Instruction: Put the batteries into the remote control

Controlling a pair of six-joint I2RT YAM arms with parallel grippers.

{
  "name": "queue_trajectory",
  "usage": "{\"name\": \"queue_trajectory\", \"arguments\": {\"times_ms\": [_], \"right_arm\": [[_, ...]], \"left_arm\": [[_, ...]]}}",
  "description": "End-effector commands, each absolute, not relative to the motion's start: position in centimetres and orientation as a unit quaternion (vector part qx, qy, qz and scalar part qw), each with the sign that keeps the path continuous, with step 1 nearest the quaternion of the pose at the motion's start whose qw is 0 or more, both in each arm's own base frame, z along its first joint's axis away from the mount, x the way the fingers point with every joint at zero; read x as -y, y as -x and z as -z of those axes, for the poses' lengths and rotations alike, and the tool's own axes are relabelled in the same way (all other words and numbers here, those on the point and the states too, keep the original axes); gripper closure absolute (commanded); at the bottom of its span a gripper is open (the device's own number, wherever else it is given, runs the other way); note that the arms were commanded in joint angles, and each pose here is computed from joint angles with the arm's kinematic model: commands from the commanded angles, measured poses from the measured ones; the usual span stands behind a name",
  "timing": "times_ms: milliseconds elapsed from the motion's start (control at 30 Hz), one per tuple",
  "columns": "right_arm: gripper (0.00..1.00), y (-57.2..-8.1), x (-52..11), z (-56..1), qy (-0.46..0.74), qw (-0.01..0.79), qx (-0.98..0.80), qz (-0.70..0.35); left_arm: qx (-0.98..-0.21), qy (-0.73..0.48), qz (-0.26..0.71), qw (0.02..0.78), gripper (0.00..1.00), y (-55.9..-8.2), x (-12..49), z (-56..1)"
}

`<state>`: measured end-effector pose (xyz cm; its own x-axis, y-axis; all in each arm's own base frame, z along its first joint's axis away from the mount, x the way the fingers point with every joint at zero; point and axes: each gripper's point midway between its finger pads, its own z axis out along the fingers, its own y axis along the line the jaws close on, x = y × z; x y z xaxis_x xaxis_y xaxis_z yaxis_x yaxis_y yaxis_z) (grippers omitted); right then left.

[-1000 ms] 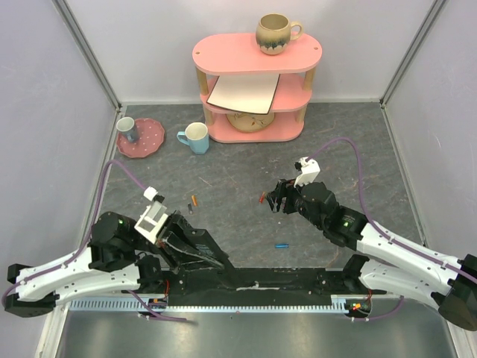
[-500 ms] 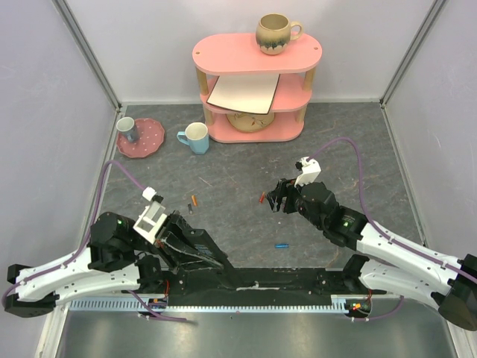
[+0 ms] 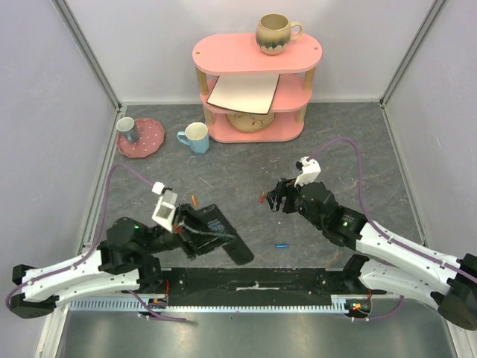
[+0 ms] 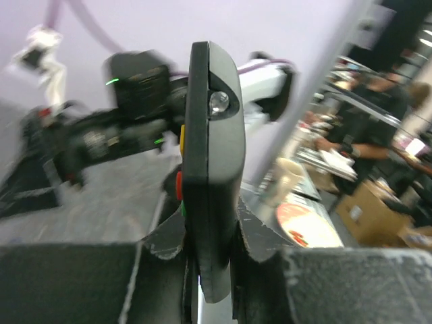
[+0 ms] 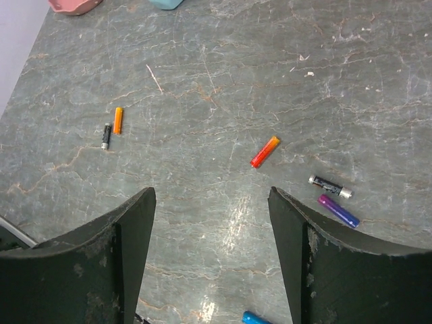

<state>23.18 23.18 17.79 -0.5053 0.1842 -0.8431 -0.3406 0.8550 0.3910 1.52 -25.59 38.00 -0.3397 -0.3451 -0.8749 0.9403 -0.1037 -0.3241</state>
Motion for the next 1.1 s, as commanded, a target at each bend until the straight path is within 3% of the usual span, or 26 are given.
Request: {"name": "queue_trajectory", "arguments": {"times_ms": [0, 167, 333, 500, 567, 800, 1067], "right_arm": [[0.24, -23.9, -23.6, -18.3, 0.013, 0.496, -0.823, -0.275], [0.25, -24.1, -24.2, -16.3, -0.022, 0.458, -0.841, -0.288], [0.25, -24.1, -24.6, -15.6, -0.005, 0.443, -0.848, -0.292], [0.09, -24.1, -23.7, -15.2, -0.001, 0.456, -0.843, -0.286], [0.08, -23.9, -24.0, -14.9, 0.006, 0.452, -0.843, -0.291], [0.13, -23.5, -27.0, -14.3, 0.04, 0.414, -0.845, -0.335], [0.19, -23.1, -30.4, -11.6, 0.04, 0.339, -0.866, -0.366]], "left_arm": [[-0.607, -0.134, 0.588, 0.518, 0.98, -9.7, 26.7, -32.2], [-0.69, 0.017, 0.498, 0.525, 0.98, -15.1, 26.0, -25.3], [-0.684, 0.06, 0.444, 0.576, 0.98, -17.5, 24.2, -22.4], [-0.677, 0.097, 0.407, 0.606, 0.98, -19.2, 22.6, -19.3], [-0.692, 0.087, 0.395, 0.598, 0.98, -19.7, 23.0, -17.7], [-0.683, 0.119, 0.351, 0.63, 0.98, -21.9, 21.9, -16.0], [-0.654, 0.062, 0.304, 0.69, 0.98, -23.2, 23.0, -16.3]]}}
